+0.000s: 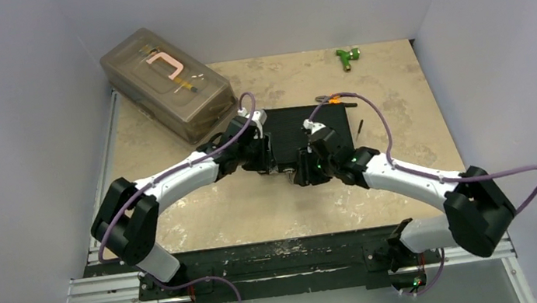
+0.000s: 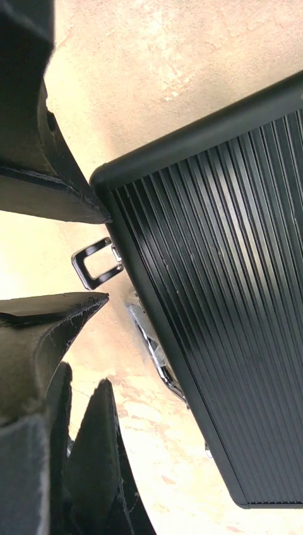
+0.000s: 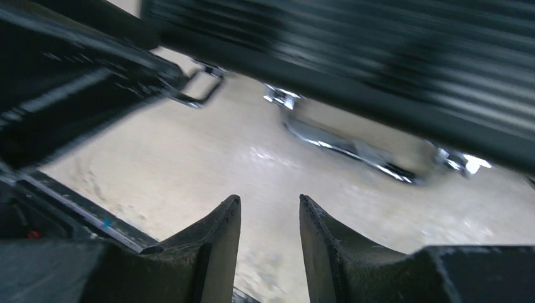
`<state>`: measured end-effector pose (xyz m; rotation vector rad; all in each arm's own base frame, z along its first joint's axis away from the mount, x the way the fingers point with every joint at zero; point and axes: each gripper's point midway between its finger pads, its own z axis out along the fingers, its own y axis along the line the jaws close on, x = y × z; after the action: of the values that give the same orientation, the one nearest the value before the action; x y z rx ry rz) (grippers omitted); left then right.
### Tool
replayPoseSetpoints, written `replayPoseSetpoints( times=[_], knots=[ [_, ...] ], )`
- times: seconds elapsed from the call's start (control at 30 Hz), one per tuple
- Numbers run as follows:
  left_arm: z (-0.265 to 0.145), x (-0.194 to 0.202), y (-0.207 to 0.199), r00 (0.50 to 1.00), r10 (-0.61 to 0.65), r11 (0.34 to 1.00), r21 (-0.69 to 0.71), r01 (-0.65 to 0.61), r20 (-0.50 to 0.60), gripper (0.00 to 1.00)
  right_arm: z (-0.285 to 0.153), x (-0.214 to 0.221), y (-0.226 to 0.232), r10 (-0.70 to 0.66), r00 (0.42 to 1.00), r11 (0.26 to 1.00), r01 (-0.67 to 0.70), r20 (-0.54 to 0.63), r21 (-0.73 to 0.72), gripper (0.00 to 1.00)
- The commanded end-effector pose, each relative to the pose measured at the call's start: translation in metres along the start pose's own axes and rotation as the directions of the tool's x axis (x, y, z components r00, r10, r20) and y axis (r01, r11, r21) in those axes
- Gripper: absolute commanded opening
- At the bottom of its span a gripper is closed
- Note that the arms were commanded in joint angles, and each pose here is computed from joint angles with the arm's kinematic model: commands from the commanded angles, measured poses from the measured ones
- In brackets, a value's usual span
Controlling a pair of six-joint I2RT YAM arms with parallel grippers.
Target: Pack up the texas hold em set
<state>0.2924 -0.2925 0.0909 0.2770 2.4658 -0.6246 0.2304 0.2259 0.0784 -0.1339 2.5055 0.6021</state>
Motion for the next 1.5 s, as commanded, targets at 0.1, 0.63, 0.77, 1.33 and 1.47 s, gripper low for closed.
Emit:
replayPoseSetpoints(
  times=[0.1, 0.63, 0.77, 1.33, 1.47],
  knots=[
    [0.005, 0.025, 0.038, 0.999, -0.042, 0.997, -0.066, 0.039, -0.032, 0.37, 0.015, -0.042, 0.073, 0.033, 0.998, 0.981, -0.023, 0.053, -0.193, 0.37],
    [-0.012, 0.029, 0.045, 0.997, -0.073, 0.997, -0.04, 0.073, -0.004, 0.28, 0.047, -0.05, 0.078, -0.008, 1.0, 0.988, 0.011, 0.022, -0.156, 0.28],
    [-0.044, 0.005, 0.02, 0.995, -0.041, 0.997, 0.067, 0.035, 0.09, 0.37, 0.053, -0.044, 0.077, -0.009, 1.0, 0.988, 0.01, 0.007, -0.156, 0.25],
    [0.001, -0.021, 0.024, 0.999, -0.015, 1.0, -0.012, 0.016, 0.047, 0.24, 0.063, -0.027, 0.068, -0.022, 1.0, 0.994, 0.023, 0.011, -0.104, 0.2],
    [0.011, 0.001, 0.039, 0.999, -0.038, 0.998, -0.046, 0.039, 0.029, 0.19, 0.068, -0.018, 0.065, -0.057, 0.998, 0.995, 0.059, 0.025, -0.082, 0.2]
  ],
)
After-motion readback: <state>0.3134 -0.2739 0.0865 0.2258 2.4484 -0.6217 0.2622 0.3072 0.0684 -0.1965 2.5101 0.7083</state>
